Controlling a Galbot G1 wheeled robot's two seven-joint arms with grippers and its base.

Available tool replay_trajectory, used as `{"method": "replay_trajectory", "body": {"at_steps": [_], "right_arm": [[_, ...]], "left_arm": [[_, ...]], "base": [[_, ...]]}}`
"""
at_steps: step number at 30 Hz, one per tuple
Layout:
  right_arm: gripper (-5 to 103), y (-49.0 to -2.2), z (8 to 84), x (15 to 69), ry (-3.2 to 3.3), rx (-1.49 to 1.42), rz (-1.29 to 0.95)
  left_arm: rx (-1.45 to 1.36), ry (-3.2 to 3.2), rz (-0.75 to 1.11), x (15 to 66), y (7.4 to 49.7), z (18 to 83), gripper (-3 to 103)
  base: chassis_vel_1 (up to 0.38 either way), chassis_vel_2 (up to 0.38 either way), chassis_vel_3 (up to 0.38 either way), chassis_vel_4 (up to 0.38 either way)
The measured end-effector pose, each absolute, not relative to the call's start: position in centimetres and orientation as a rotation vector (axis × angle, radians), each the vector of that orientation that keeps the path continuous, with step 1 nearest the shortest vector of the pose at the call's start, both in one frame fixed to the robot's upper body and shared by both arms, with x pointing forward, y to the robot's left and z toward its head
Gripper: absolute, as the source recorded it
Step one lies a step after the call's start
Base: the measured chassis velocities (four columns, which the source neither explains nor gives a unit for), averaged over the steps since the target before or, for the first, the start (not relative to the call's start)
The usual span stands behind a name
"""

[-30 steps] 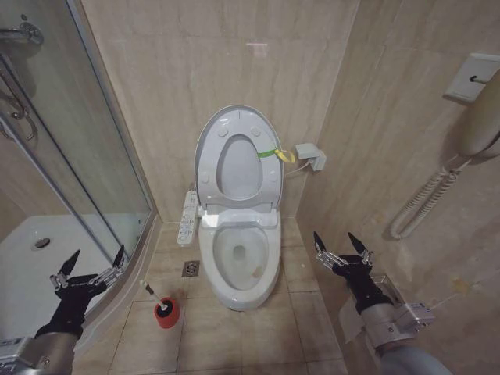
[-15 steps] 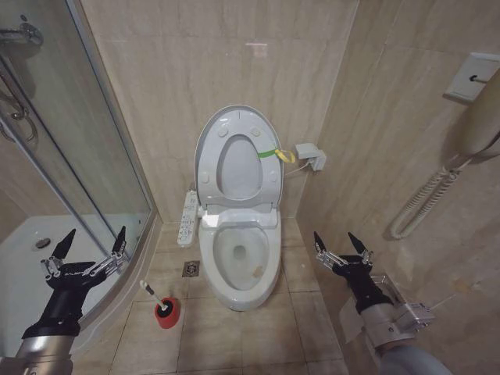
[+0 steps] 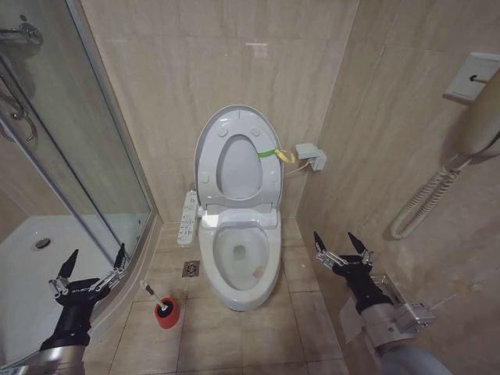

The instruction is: Open the toilet lid, clean the toilet bowl with a toilet brush, close the toilet lid, and flush.

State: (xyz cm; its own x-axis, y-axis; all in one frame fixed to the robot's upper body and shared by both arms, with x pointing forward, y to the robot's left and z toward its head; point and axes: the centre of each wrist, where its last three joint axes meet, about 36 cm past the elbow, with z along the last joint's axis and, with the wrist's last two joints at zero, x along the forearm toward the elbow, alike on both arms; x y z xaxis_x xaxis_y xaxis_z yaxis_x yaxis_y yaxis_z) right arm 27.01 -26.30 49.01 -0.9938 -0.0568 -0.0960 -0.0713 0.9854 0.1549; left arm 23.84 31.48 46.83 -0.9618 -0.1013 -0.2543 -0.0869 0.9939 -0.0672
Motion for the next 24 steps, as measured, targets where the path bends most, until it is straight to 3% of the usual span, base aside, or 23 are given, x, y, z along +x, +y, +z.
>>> {"method": "replay_trajectory", "body": {"at_steps": [24], "right_arm": [[100, -26.3, 49.0, 27.0, 3.039, -0.098, 0.242]], "left_arm": [[-0.182, 2.851, -0.115, 24.1, 32.4, 44.1, 100]], "base": [[0.0, 0.0, 0.0, 0.0]]}}
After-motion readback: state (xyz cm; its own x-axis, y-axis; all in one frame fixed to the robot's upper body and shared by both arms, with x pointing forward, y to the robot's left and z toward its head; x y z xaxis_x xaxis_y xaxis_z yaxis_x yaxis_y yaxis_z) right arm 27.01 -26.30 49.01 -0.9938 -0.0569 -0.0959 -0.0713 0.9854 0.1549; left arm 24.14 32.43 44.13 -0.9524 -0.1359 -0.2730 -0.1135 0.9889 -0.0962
